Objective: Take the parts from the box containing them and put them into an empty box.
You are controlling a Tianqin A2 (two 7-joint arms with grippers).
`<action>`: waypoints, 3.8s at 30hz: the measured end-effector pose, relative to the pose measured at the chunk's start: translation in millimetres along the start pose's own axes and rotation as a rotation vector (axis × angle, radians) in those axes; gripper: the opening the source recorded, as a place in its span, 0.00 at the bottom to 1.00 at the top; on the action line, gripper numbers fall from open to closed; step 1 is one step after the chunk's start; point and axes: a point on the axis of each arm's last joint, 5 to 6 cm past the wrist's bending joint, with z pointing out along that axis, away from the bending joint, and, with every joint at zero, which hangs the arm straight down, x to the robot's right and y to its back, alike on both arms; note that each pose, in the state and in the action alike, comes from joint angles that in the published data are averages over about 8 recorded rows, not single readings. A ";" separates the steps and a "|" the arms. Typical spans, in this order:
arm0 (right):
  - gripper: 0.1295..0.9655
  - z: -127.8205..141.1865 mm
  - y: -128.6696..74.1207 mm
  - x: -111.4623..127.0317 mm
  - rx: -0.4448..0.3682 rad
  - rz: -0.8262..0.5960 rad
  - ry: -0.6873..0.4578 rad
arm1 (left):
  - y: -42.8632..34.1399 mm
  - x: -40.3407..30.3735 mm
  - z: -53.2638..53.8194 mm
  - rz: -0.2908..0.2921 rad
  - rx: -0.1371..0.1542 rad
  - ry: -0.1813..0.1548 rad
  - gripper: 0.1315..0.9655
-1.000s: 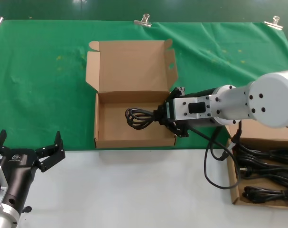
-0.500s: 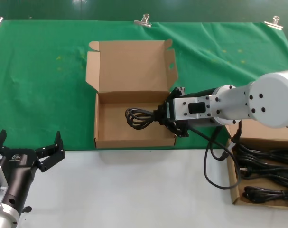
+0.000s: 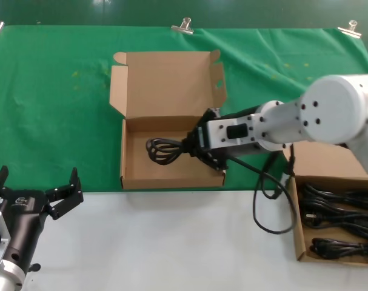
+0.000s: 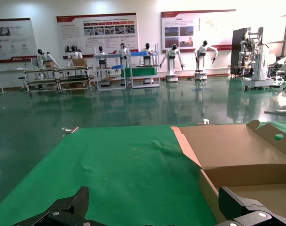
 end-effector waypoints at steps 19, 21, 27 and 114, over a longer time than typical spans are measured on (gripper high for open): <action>0.10 55.8 16.3 31.1 0.017 -0.076 -0.057 | 0.0 0.0 0.0 0.000 0.000 0.000 1.00; 0.10 60.0 16.8 31.7 0.018 -0.082 -0.062 | 0.0 0.0 0.0 0.000 0.000 0.000 1.00; 0.10 67.2 18.9 29.5 0.009 -0.092 -0.067 | 0.0 0.0 0.0 0.000 0.000 0.000 1.00; 1.00 67.9 21.1 -107.4 0.245 0.500 0.231 | 0.0 0.0 0.0 0.000 0.000 0.000 1.00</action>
